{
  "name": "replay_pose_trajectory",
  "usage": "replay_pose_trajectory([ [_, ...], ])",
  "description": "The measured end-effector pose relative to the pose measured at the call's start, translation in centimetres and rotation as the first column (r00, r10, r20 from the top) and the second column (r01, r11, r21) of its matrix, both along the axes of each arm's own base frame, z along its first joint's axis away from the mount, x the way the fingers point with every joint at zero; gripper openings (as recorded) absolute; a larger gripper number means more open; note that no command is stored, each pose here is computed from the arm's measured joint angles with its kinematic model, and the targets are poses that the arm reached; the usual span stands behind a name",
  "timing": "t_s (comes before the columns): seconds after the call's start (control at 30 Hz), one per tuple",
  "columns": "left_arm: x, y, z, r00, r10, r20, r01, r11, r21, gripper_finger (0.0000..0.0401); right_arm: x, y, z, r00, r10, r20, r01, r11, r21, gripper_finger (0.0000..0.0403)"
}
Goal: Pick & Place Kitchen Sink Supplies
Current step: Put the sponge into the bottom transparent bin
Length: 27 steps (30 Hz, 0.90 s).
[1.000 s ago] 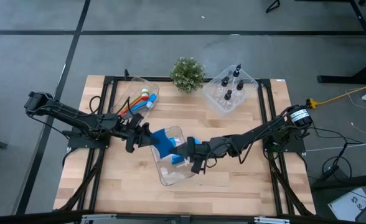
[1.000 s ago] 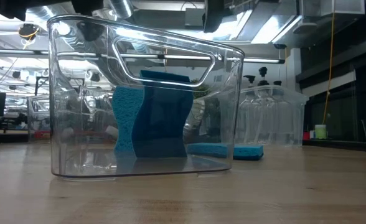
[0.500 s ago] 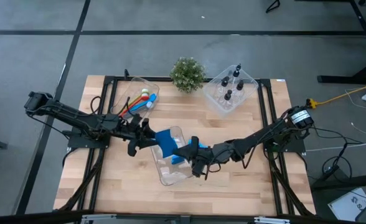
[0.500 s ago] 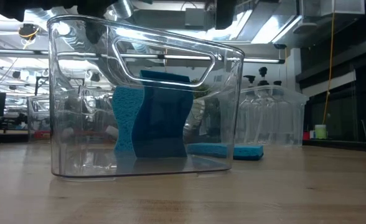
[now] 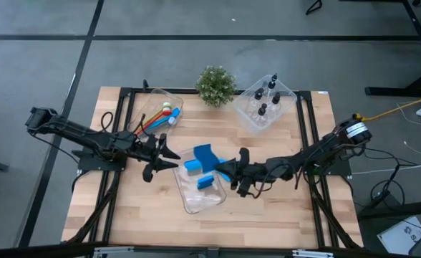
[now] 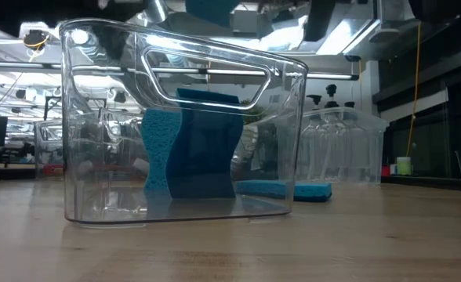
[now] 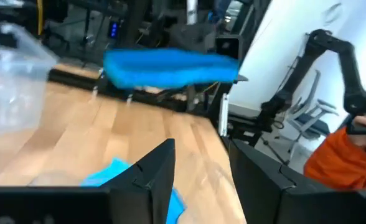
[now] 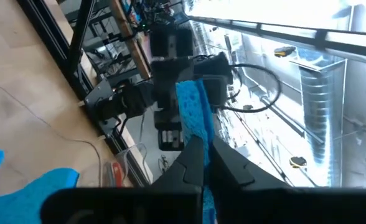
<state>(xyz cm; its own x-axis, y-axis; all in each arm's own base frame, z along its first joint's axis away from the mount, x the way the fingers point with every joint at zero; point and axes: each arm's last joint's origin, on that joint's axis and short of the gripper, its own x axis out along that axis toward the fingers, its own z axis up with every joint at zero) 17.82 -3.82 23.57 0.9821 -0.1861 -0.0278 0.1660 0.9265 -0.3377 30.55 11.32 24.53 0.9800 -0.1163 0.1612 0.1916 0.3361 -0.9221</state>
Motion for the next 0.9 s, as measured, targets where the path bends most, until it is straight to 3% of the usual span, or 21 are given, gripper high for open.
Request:
replay_pose_trajectory([
  [0.23,-2.3,1.1,-2.8,0.998,0.055,-0.005,-0.055,0.998,-0.018,0.0135,-0.4,-0.1,0.0,1.000,0.008,0.009,-0.008,0.999,0.037,0.0009],
  [0.47,-4.9,1.6,-4.5,0.993,0.040,0.113,-0.041,0.999,0.001,0.0130,-0.5,0.1,0.0,0.999,-0.045,0.005,0.045,0.998,0.053,0.0012],
  [0.63,-5.8,1.8,-5.8,0.990,0.056,0.130,-0.056,0.998,-0.002,0.0129,-0.5,0.1,-0.2,0.999,-0.040,-0.008,0.041,0.995,0.088,0.0011],
  [0.9,-6.6,2.0,-5.8,0.989,0.055,0.135,-0.059,0.998,0.029,0.0129,-0.6,0.0,-0.8,0.999,-0.032,-0.034,0.036,0.991,0.126,0.0011],
])
